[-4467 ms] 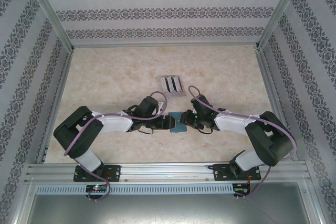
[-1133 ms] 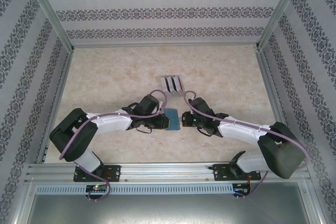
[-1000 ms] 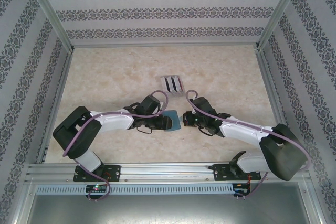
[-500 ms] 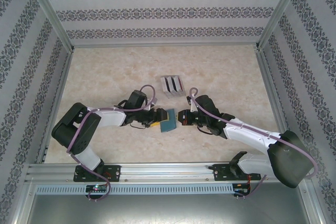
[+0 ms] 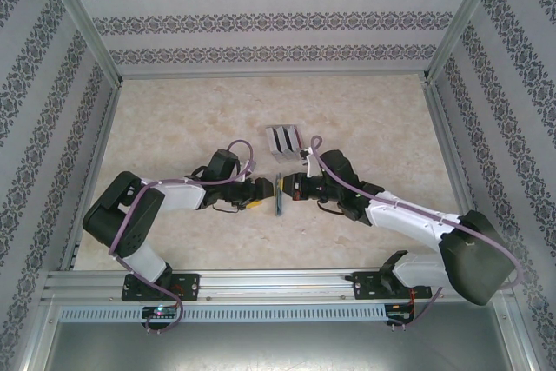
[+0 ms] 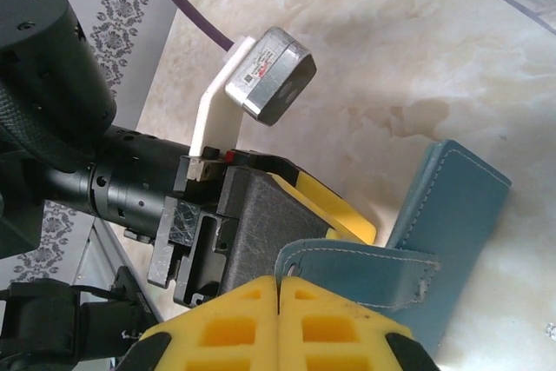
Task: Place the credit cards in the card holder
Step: Open the card holder at the center of the table.
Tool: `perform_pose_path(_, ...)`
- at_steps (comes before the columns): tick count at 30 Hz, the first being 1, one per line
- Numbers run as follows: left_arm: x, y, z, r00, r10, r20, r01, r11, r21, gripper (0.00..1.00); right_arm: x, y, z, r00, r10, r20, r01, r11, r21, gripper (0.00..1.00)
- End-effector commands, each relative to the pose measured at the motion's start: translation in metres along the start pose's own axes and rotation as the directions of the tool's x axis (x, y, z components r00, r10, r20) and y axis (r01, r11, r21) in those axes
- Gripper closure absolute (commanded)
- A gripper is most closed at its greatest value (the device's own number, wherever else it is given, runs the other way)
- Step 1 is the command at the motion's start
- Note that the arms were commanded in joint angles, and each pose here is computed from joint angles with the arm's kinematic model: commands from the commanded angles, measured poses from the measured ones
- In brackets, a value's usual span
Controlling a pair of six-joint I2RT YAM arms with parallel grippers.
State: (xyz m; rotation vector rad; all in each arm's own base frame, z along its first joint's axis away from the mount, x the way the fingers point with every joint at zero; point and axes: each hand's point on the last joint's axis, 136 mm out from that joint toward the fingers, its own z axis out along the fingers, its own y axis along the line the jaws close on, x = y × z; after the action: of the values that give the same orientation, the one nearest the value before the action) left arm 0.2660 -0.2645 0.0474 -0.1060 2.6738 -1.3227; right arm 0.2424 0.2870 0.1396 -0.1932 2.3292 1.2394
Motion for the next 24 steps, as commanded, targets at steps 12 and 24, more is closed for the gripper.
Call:
perform_pose_path(12, -0.012, 0.008, -0.016, 0.997, 0.007, 0.082, -0.005, 1.0, -0.022, 0.23, 0.005, -0.002, -0.001, 1.0, 0.015, -0.003, -0.015, 1.0, -0.025, 1.0)
perform_pose_path(24, -0.015, 0.002, -0.026, 0.993, 0.043, 0.107, -0.041, 0.999, -0.021, 0.2, 0.002, 0.006, 0.001, 1.0, 0.002, 0.007, -0.001, 0.998, -0.065, 1.0)
